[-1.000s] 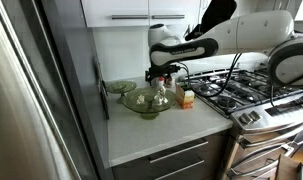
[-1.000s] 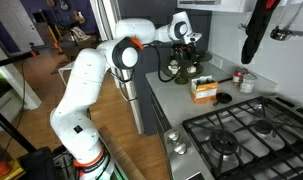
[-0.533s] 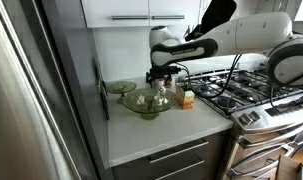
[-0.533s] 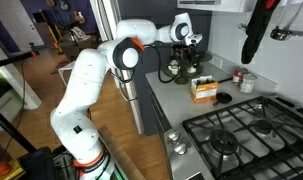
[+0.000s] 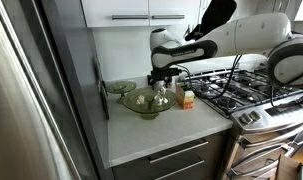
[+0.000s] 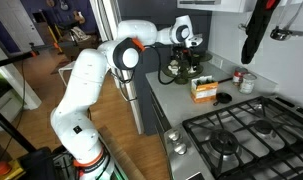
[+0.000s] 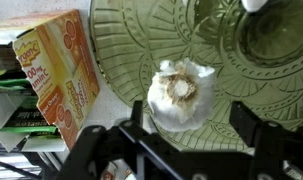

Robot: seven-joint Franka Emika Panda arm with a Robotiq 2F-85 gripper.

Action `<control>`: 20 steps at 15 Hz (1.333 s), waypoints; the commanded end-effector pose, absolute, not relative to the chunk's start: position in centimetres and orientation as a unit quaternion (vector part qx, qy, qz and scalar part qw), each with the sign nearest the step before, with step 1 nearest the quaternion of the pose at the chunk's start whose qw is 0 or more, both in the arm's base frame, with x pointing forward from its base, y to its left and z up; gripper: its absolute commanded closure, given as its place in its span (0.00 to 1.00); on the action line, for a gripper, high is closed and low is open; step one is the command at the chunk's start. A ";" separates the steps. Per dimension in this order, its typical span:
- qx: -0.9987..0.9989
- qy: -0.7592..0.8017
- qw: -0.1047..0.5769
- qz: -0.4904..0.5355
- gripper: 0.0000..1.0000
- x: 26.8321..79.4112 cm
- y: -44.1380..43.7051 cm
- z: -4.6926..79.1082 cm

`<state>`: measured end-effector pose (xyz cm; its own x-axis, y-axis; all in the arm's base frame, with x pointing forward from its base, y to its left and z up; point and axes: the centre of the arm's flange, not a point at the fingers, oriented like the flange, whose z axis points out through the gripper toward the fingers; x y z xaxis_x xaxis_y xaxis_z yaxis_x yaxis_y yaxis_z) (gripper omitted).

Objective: Swap the bulbs of garlic on the holder

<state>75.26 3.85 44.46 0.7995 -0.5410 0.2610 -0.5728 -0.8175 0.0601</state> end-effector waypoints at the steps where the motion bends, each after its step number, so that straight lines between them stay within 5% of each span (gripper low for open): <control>1: 0.950 -0.291 0.060 0.098 0.43 74.5 3.4 44.1; 5: 0.950 -0.290 0.062 0.097 0.62 74.4 3.3 44.0; 20: 0.971 -0.212 -0.014 0.113 0.63 71.1 5.1 51.2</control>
